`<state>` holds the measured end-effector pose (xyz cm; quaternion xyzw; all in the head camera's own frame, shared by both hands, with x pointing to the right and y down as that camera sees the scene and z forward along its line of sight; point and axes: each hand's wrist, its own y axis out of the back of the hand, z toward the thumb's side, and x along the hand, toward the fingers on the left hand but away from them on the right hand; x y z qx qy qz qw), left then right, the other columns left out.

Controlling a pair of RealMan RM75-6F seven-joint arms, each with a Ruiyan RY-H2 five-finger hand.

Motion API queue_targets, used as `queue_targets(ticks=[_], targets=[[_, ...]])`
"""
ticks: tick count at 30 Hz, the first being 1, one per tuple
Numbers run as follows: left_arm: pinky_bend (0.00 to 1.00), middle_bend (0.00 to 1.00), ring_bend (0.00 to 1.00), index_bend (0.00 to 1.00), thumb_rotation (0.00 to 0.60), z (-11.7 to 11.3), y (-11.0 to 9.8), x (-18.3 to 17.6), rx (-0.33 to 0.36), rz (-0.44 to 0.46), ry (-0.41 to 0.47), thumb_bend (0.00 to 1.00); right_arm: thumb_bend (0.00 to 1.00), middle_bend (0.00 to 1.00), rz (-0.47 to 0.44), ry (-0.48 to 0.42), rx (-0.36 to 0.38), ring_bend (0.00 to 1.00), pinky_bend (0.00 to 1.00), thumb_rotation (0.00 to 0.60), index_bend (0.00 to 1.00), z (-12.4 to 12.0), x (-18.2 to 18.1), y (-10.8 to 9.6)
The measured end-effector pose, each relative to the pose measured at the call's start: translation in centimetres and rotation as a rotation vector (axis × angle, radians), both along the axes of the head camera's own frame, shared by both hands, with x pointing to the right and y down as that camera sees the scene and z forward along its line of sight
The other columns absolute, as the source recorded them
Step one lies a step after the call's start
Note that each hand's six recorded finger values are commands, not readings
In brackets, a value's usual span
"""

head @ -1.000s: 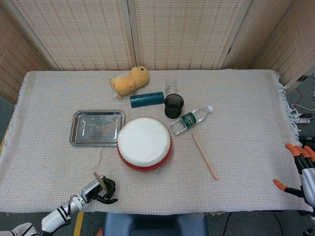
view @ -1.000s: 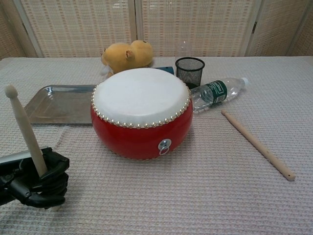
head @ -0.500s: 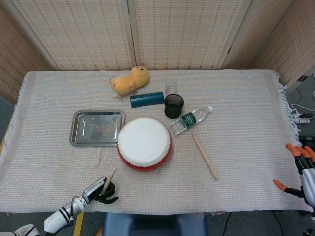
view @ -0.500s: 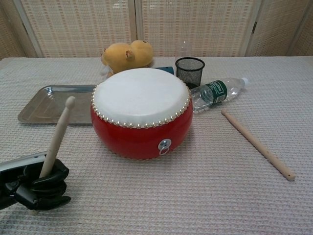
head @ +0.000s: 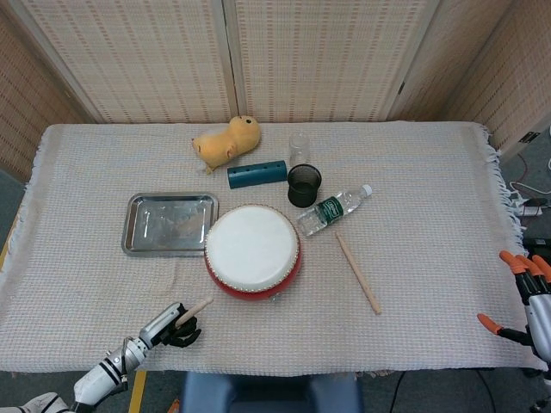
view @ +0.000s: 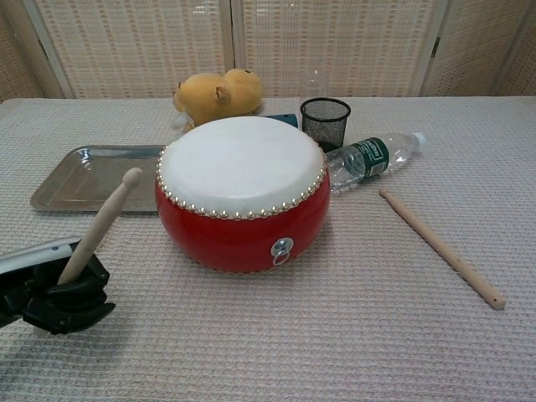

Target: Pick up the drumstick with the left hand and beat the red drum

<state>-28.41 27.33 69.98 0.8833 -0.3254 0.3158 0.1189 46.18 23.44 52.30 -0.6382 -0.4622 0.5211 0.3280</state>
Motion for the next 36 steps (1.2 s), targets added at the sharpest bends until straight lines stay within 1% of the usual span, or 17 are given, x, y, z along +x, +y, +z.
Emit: queue_targets(ticks=[4,8,10,13,17,19,20,24,26,29,34,36], targets=[[1.0,1.0,1.0,1.0,0.6,-1.8,-2.6,-1.5,0.105,0.034,-0.064,0.76,0.09,0.13,-0.002,0.002,0.011,0.0,0.04,0.6,0.04,-0.2,0.0,-0.1],[1.0,1.0,1.0,1.0,0.6,-3.4,-5.8,-3.2,0.229,0.069,-0.168,0.76,0.09,0.13,-0.006,0.011,0.032,0.0,0.04,0.6,0.04,-0.6,0.1,-0.5],[1.0,1.0,1.0,1.0,0.6,-3.8,-6.9,-3.6,0.282,0.084,-0.219,0.76,0.09,0.13,-0.01,0.019,0.044,0.0,0.04,0.6,0.04,-0.9,0.1,-0.7],[1.0,1.0,1.0,1.0,0.6,-4.4,-8.6,-4.1,0.375,0.113,-0.323,0.75,0.09,0.13,-0.015,0.025,0.061,0.0,0.04,0.6,0.04,-1.2,-0.1,-1.1],[1.0,1.0,1.0,1.0,0.6,-5.0,-10.8,-4.4,0.504,0.162,-0.486,0.75,0.09,0.13,-0.021,0.032,0.093,0.0,0.04,0.6,0.04,-1.9,-0.3,-1.6],[1.0,1.0,1.0,1.0,0.6,-5.2,-11.7,-4.3,0.556,0.188,-0.556,0.75,0.09,0.13,-0.024,0.033,0.105,0.0,0.04,0.6,0.04,-2.1,-0.4,-1.9],[1.0,1.0,1.0,1.0,0.6,-5.3,-12.3,-4.1,0.591,0.209,-0.601,0.75,0.09,0.13,-0.026,0.033,0.107,0.0,0.04,0.6,0.04,-2.1,-0.4,-1.9],[1.0,1.0,1.0,1.0,0.6,-5.4,-14.0,-3.1,0.694,0.275,-0.735,0.74,0.09,0.13,-0.03,0.031,0.106,0.0,0.04,0.6,0.04,-2.3,-0.6,-2.0],[1.0,1.0,1.0,1.0,0.6,-5.3,-14.8,-2.4,0.736,0.303,-0.796,0.73,0.09,0.13,-0.029,0.029,0.105,0.0,0.04,0.6,0.04,-2.3,-0.6,-1.9],[1.0,1.0,1.0,1.0,0.6,-4.9,-15.8,-1.1,0.769,0.331,-0.866,0.73,0.09,0.13,-0.024,0.027,0.104,0.0,0.04,0.6,0.04,-2.4,-0.5,-1.6],[1.0,1.0,1.0,1.0,0.6,-3.7,-16.9,0.9,0.755,0.34,-0.915,0.73,0.09,0.13,-0.019,0.024,0.1,0.0,0.04,0.6,0.04,-2.3,-0.4,-1.3],[1.0,1.0,1.0,1.0,0.6,-3.4,-17.2,1.4,0.768,0.368,-0.941,0.73,0.09,0.13,-0.019,0.022,0.095,0.0,0.04,0.6,0.04,-2.2,-0.3,-1.2]])
